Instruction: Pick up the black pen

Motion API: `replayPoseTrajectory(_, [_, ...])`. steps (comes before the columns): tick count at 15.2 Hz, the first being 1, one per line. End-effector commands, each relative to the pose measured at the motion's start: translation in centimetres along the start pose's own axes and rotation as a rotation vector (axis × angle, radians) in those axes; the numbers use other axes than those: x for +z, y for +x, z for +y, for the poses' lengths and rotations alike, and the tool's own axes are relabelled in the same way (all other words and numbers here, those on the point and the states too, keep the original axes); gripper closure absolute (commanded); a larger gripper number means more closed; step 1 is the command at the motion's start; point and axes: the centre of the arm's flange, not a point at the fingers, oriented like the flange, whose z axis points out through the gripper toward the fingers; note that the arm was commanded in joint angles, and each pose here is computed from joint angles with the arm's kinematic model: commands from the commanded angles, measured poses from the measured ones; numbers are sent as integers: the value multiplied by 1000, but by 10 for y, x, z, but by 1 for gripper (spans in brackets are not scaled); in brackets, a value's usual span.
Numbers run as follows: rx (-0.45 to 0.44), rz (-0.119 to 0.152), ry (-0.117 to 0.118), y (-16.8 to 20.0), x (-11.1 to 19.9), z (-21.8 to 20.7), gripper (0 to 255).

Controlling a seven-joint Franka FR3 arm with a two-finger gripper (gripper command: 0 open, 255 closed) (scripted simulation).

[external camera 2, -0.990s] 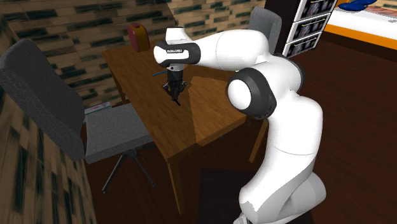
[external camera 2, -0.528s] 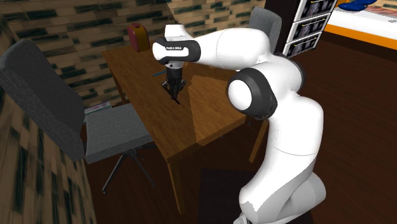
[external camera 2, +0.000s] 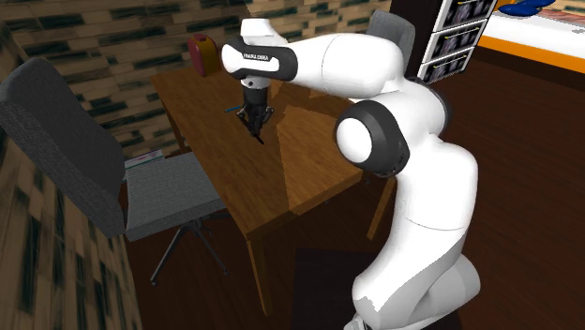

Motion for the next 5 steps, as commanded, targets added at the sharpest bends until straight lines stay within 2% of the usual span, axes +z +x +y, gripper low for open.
replayPoseTrajectory(1, [0, 0, 0, -1, -10, -2, 255])
replayPoseTrajectory(5, [0, 0, 0, -2, -22, -4, 255])
